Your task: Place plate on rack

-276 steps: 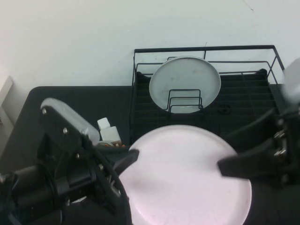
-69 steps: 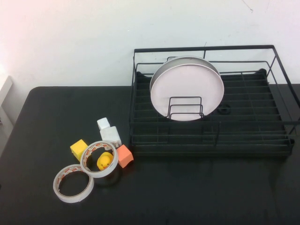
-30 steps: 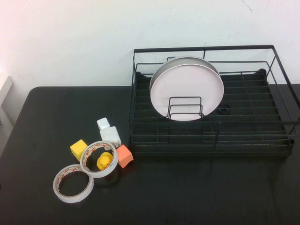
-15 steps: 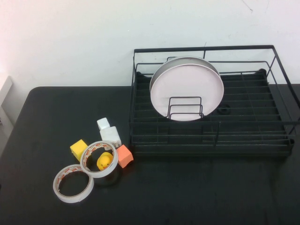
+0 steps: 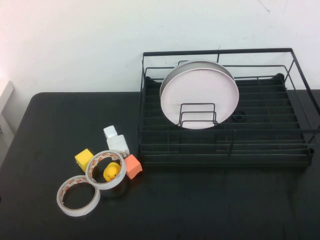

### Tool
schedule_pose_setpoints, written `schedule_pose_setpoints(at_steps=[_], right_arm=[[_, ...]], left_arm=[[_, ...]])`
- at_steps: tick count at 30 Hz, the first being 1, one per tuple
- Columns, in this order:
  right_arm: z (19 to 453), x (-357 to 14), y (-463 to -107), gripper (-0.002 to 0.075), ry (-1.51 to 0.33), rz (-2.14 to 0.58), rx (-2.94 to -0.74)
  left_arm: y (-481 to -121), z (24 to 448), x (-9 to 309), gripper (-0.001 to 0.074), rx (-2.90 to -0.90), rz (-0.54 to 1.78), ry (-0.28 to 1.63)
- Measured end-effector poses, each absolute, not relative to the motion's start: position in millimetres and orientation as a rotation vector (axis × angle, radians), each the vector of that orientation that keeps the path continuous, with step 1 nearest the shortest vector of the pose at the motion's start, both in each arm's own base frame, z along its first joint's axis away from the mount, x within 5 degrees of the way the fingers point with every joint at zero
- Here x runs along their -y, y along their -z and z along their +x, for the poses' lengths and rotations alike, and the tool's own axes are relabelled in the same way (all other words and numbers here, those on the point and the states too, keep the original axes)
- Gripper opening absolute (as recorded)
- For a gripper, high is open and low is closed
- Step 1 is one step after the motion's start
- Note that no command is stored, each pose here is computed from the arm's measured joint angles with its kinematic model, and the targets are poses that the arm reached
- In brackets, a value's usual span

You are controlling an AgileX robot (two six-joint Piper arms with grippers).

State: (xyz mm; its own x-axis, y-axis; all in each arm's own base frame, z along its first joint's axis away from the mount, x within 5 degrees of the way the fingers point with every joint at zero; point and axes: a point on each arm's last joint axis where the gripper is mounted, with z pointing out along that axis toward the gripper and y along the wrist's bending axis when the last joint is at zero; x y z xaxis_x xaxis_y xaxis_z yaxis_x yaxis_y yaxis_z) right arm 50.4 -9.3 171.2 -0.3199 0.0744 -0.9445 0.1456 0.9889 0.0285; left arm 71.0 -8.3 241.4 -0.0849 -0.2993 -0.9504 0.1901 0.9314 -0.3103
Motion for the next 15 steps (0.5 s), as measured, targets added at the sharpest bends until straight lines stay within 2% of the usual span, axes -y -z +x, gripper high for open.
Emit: schedule_pose_setpoints(at_steps=[15], right_arm=[[50.5, 9.0, -171.1, -0.0001, 0.065, 0.162, -1.898]], left_arm=[[-241.4, 71.0, 8.3, -0.0001, -1.606, -0.086, 0.408]])
